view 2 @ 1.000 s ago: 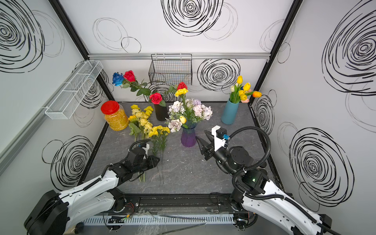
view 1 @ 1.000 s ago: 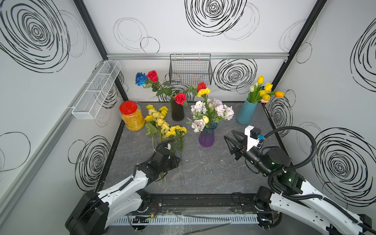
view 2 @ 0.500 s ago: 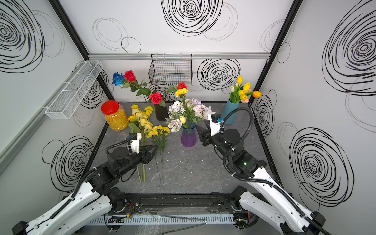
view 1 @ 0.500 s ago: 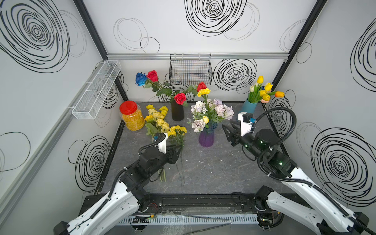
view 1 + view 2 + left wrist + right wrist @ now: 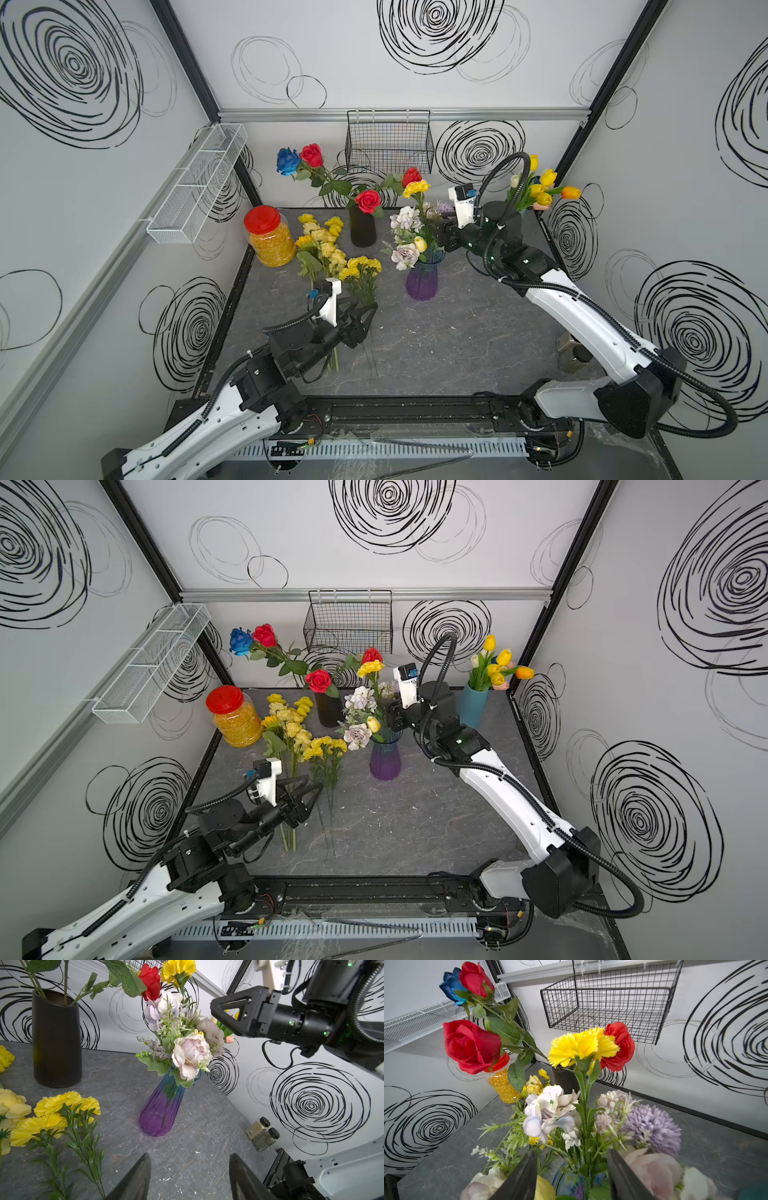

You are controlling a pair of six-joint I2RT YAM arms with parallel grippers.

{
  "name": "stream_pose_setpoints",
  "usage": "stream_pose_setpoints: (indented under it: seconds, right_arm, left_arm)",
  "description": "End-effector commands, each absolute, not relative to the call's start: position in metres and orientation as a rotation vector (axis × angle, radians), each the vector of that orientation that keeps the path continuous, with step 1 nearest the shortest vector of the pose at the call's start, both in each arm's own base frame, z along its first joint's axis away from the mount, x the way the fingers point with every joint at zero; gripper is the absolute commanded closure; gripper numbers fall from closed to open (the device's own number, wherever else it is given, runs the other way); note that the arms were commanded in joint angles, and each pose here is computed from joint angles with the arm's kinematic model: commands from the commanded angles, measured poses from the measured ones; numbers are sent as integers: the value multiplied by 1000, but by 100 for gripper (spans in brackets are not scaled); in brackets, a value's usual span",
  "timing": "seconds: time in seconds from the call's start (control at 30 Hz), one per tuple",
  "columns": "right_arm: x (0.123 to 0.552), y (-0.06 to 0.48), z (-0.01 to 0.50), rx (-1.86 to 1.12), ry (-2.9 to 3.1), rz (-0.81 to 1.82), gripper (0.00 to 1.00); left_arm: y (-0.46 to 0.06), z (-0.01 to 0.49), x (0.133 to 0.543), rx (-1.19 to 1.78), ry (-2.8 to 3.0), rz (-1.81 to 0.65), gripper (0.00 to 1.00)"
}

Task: Pick out yellow flowers from the vase
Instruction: Pick up the flower from the vase.

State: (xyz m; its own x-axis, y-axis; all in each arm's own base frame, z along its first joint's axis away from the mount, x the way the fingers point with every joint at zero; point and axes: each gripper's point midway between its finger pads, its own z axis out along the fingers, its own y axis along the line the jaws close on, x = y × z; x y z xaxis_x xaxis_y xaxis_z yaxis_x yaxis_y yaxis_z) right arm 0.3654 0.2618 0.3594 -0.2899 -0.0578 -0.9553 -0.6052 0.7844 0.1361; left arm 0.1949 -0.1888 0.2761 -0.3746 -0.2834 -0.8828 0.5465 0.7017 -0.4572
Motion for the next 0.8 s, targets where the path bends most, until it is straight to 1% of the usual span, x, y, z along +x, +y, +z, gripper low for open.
stream_pose_setpoints:
  seconds: [0.0,0.1,0.2,0.37,0.57,0.67,0.7,0.77]
  right_arm:
    - [375,264,368,-528,1803,551,43]
    - [377,268,364,-539,1833,555,47]
    - [363,270,364,-549,1840,595,50]
    - [336,261,355,-519,1895,560,50]
    - [310,253,309,-441,2089,610,56]
    - [305,249,289,-393,2153,602,57]
    - [305,249,284,-389,2165,602,59]
    - [307,250,278,-391,2180,596,65]
  left_arm:
    - [-189,286,196,217,1685,-883,36]
    - [-188,282,195,216,1691,-879,36]
    - [-185,277,195,208,1698,-866,35]
    - [-176,273,194,189,1697,-836,33]
    - [-167,274,193,163,1682,-813,32]
    - [-163,272,194,147,1680,-801,31]
    - [-161,272,194,141,1676,-798,31]
    - [-160,270,194,132,1672,-797,29]
